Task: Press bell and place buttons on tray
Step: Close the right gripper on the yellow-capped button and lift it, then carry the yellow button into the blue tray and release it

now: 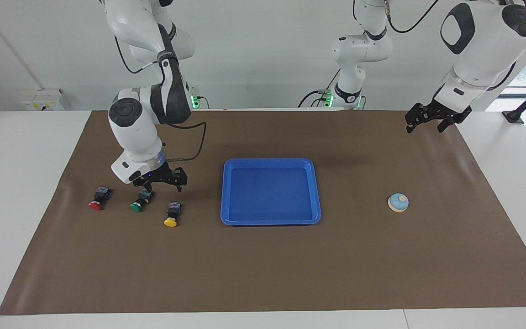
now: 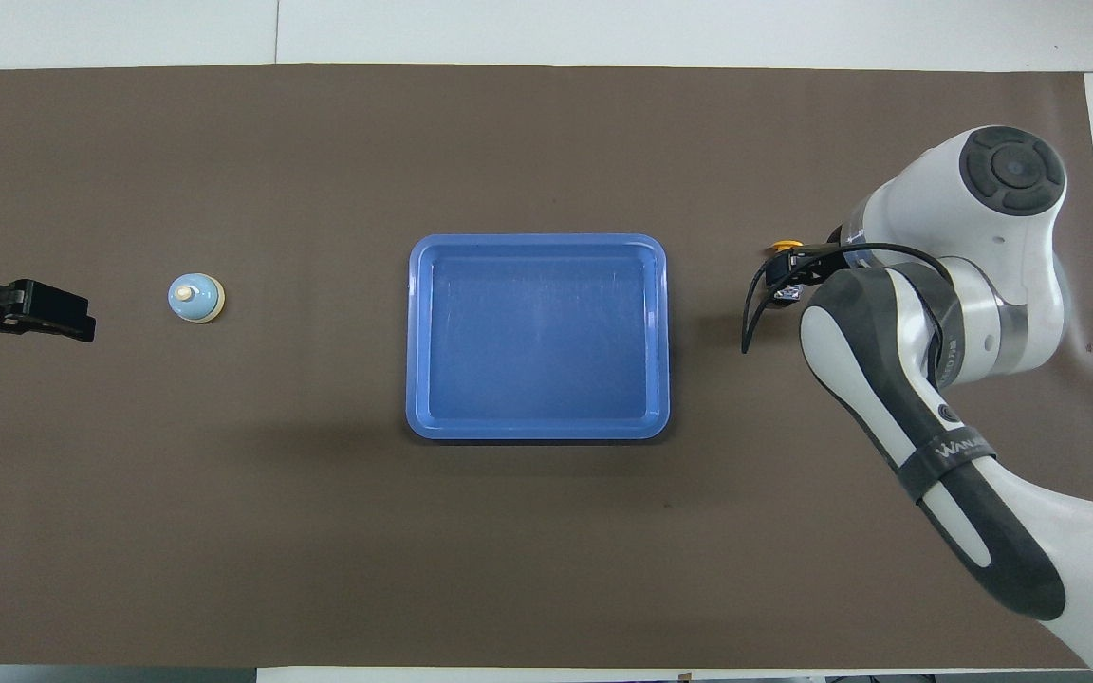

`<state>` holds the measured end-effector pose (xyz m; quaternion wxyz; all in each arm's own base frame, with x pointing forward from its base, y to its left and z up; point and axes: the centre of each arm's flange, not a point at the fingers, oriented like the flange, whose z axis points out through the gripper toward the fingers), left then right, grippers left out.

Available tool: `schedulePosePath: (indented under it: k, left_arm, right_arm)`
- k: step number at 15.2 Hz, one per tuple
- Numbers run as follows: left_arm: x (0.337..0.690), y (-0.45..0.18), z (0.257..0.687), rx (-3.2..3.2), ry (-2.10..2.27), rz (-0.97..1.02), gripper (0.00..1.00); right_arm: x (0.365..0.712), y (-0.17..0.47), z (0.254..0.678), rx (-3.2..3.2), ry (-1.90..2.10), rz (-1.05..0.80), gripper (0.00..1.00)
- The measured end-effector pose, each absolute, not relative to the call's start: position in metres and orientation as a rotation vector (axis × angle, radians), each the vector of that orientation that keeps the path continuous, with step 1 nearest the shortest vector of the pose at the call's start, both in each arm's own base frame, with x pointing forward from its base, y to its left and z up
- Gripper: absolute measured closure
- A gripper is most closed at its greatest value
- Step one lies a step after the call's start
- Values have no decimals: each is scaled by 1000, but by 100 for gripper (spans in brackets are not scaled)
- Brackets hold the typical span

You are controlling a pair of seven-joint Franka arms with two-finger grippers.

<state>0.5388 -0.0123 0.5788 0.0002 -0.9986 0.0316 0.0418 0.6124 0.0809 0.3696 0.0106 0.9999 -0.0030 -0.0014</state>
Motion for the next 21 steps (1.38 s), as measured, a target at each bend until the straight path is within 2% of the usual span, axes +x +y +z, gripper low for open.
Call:
schedulePosePath:
  k: [6,11,13,14,16,18,21]
  left_arm:
    - [539,-3,579,-3139,72,131,0]
    - [539,-3,579,-3139,73,131,0]
    - [539,-3,579,-3139,73,131,0]
    - [539,-3,579,-3139,73,131,0]
    - [539,-3,579,-3139,73,131,0]
    - [539,-3,579,-3139,73,131,0]
    - [539,-3,579,-3139,73,131,0]
  right_arm:
    - [625,82,307,3119,-104,4,0]
    - [621,80,290,3114,-119,-22,0]
    - [618,80,285,3113,-119,-34,4]
    - [617,80,283,3113,-119,-38,12]
    - [617,80,284,3114,-118,-34,37]
    - [617,81,287,3115,-116,-26,57]
    - [617,82,288,3115,-115,-24,59]
